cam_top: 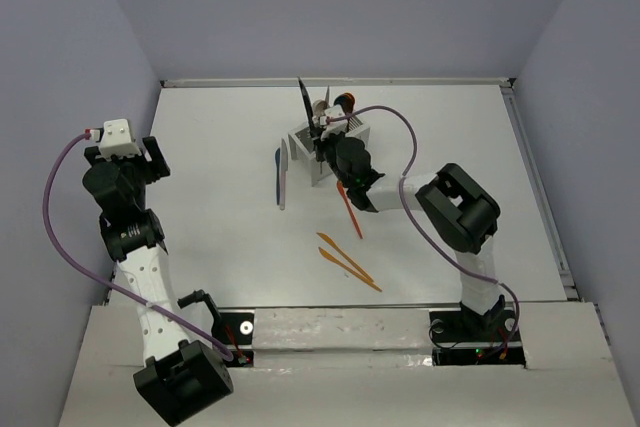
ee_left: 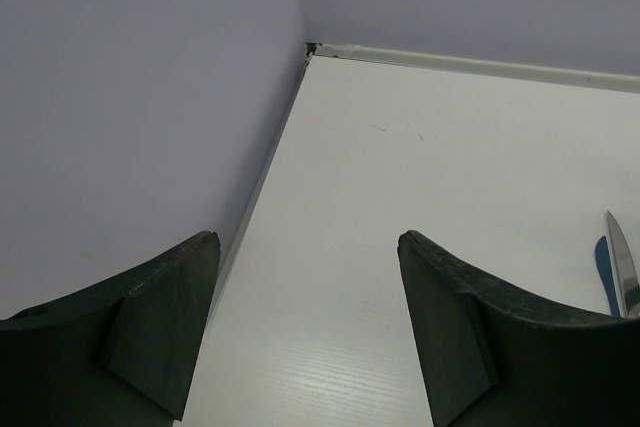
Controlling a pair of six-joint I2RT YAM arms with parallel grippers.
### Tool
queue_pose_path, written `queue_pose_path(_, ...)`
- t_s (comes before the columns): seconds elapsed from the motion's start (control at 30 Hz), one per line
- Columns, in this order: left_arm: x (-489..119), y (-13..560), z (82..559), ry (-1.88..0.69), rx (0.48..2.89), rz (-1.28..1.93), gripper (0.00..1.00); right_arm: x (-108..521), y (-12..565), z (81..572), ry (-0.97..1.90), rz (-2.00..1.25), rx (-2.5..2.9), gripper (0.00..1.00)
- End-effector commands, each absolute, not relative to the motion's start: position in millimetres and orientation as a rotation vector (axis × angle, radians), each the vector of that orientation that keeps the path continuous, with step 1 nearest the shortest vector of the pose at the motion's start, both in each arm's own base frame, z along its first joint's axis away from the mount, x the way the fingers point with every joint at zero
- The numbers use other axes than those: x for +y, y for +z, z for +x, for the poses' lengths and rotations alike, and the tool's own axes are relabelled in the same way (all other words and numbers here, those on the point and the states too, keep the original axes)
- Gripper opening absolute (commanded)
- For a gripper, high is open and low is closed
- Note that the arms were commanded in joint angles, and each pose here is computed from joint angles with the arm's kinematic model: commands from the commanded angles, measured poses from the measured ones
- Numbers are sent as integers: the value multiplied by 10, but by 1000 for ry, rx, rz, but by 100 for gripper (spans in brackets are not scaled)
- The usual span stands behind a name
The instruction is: Sort the eating utensils into containers
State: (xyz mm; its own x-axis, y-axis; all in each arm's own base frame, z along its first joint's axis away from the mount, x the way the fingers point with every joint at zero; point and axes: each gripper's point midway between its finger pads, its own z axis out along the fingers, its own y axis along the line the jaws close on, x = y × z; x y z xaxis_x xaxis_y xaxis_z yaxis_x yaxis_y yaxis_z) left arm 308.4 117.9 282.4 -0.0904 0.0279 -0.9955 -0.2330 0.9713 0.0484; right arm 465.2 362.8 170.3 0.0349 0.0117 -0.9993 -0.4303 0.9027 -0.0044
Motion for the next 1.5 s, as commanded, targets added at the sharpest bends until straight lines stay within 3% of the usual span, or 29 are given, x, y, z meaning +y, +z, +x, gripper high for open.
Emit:
queue_pose_path(0.0, 1186, 2953, 3080, 237, 1597, -131, 83, 3710, 1890, 4654, 408, -306, 1422, 4)
queue_pose_path(0.13, 1183, 2956, 3081, 236, 1596, -130, 83, 3693, 1960, 4590, 423, -319, 1405, 36)
queue_pose_path(0.33, 1177, 2961, 3080, 235, 1595, -126, 84, 3583, 2228, 4455, 388, -340, 1357, 54)
queue_pose_path(0.6, 1162, 2946, 3083, 228, 1599, -121, 84, 3371, 2600, 3922, 355, -452, 1530, 59)
queue_pose_path(0.8, 1143, 2922, 3096, 218, 1601, -107, 84, 3143, 1933, 3191, 403, -621, 2142, 63)
queue_pose_path(0.93, 1126, 2904, 3108, 207, 1606, -99, 84, 2828, 1454, 2972, 295, -542, 2328, 84)
queue_pose_path(1.03, 1124, 2890, 3113, 200, 1614, -103, 85, 2741, 1292, 3014, 211, -498, 2366, 92)
queue_pose_path(1.13, 1127, 2895, 3105, 203, 1617, -105, 85, 2762, 1131, 3053, 166, -515, 2409, 90)
queue_pose_path(1.3, 1125, 2902, 3093, 207, 1619, -103, 85, 2766, 758, 3116, 97, -560, 2476, 70)
queue_pose_path(1.47, 1123, 2895, 3094, 205, 1620, -102, 86, 2718, 415, 3170, 50, -575, 2547, 62)
